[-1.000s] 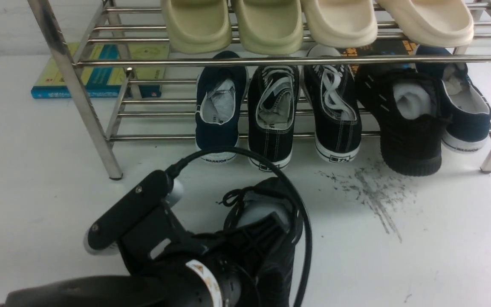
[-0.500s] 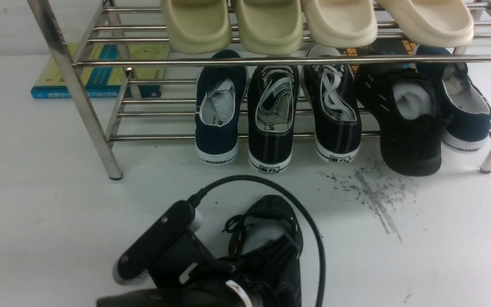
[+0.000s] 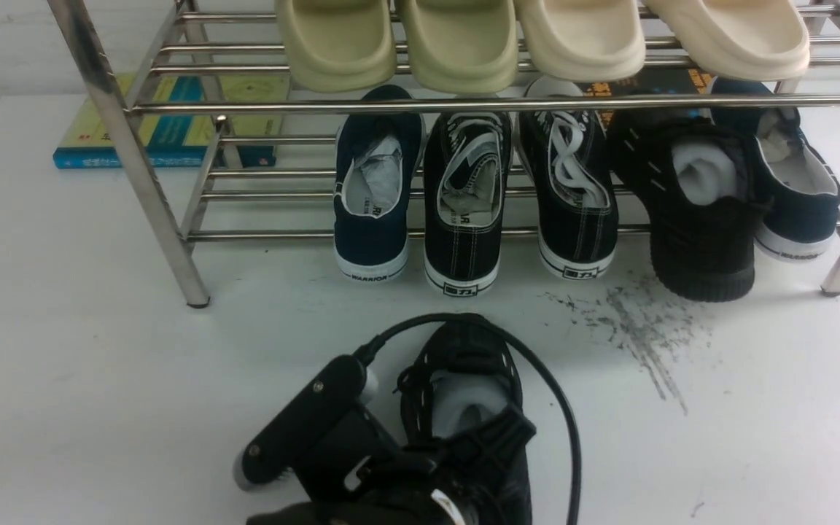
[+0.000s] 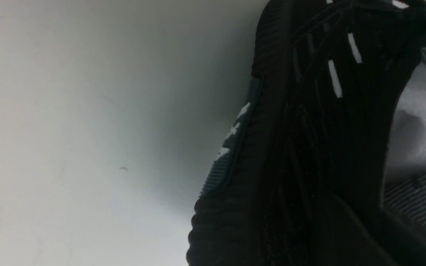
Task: Take the shoes off the shelf with your hand on the white table.
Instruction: 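Set the held shoe down on the floor in front of the rack with the left gripper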
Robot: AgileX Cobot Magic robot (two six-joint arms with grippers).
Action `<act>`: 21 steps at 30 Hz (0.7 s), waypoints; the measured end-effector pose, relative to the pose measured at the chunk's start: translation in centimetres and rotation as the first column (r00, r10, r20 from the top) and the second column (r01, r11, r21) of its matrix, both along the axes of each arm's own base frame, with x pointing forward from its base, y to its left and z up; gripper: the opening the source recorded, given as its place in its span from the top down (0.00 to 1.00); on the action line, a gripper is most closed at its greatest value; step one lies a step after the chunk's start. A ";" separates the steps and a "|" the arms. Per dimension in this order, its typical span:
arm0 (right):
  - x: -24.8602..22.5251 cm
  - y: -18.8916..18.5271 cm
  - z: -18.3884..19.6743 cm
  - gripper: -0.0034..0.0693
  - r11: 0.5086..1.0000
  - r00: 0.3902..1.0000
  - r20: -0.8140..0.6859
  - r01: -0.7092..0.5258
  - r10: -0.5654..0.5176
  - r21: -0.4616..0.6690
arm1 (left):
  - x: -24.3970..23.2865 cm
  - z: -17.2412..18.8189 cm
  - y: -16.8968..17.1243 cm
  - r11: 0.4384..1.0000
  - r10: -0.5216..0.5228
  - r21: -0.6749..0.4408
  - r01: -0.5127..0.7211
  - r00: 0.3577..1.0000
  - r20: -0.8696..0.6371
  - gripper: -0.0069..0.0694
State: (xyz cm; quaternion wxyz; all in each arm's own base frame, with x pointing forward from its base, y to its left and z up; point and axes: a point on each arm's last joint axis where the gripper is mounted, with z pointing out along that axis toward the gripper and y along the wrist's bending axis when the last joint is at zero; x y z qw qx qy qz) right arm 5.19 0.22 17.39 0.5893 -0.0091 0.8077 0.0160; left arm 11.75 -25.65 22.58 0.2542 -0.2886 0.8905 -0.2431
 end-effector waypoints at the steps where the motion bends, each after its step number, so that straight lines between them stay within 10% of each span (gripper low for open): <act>1: 0.0 0.0 0.0 0.62 1.000 1.000 0.000 0.000 0.000 0.000 | 0.0 0.0 -0.1 1.000 -0.004 -0.002 0.004 1.000 -0.002 0.78; 12: 0.0 0.0 0.0 0.62 1.000 1.000 0.000 0.000 0.000 0.000 | -0.1 0.0 -0.2 0.996 -0.083 0.033 0.082 0.996 0.020 0.52; 21: 0.0 0.0 0.0 0.62 1.000 1.000 0.000 0.000 0.000 0.000 | -0.7 5.2 1.5 0.947 -0.321 0.089 0.310 0.934 0.159 0.52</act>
